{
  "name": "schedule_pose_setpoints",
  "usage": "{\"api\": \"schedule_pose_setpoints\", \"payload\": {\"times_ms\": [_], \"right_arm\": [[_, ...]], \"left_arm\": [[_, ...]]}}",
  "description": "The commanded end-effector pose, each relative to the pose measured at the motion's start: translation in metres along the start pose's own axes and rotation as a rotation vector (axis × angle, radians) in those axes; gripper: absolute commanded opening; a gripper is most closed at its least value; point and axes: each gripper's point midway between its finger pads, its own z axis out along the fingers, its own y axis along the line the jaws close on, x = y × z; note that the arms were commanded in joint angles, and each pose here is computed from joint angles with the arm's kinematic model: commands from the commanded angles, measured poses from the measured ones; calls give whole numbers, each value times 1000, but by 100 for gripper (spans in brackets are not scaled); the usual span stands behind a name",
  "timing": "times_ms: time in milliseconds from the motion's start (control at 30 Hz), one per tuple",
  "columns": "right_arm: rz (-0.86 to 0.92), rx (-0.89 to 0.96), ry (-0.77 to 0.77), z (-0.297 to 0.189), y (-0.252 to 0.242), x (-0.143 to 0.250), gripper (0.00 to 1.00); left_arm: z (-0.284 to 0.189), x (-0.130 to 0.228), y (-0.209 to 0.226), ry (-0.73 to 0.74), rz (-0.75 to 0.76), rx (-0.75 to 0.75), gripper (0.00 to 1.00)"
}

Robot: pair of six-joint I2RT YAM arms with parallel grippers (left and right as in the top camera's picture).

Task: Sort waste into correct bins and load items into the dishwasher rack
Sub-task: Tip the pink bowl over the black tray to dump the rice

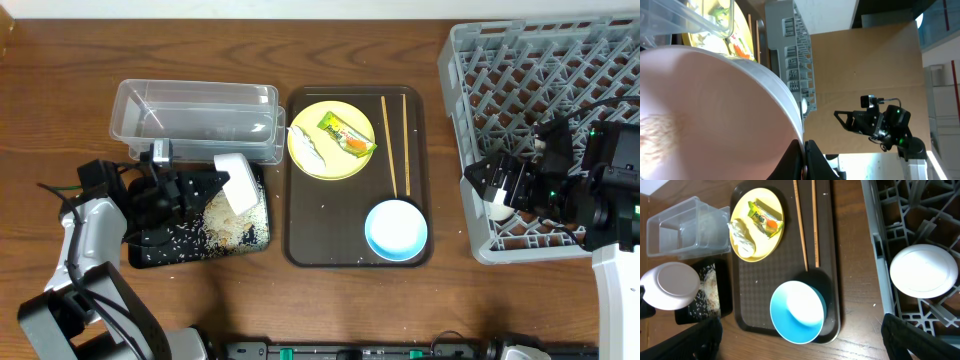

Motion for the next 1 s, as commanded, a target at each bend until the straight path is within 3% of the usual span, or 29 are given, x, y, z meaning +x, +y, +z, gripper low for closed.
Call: {"api": "schedule_pose_setpoints", "payload": {"times_ms": [0, 100, 133, 200, 233, 333, 367, 433, 500, 533, 633, 733, 967], "right_arm": [[-9, -3, -24, -6, 1, -5, 99], [-9, -3, -24, -6, 1, -5, 99], [-9, -4, -23, -6, 2, -5, 99], [-9, -4, -23, -6, 2, -5, 99], [-9, -3, -24, -6, 1, -5, 99], [-13, -5, -30, -6, 2, -7, 99], [-14, -5, -31, -6, 2, -7, 99], [-13, -5, -30, -6, 2, -7, 99], [-13, -5, -30, -6, 2, -7, 99], [-15, -5, -33, -6, 2, -7, 99], [-15, -5, -32, -6, 2, -7, 99], [-15, -5, -32, -6, 2, -7, 99], [-15, -5, -34, -6, 2, -8, 99]], "left_arm": [[-1, 0, -5, -7, -14, 46, 6], [-2, 2, 18, 5, -43, -88, 6], [-1, 4, 15, 7, -86, -75, 6], [0, 4, -8, -1, -45, 59, 6], [1, 5, -10, 2, -23, 57, 6], [-3, 8, 30, 24, -81, -176, 6], [-2, 10, 28, 25, -114, -164, 6], [1, 8, -7, 5, -8, 43, 6], [0, 5, 1, 7, 3, -7, 6], [0, 5, 5, 7, -65, -28, 6], [2, 8, -11, 9, -33, 55, 6], [1, 13, 22, 39, -77, -139, 6], [16, 34, -11, 104, -65, -47, 6]]}}
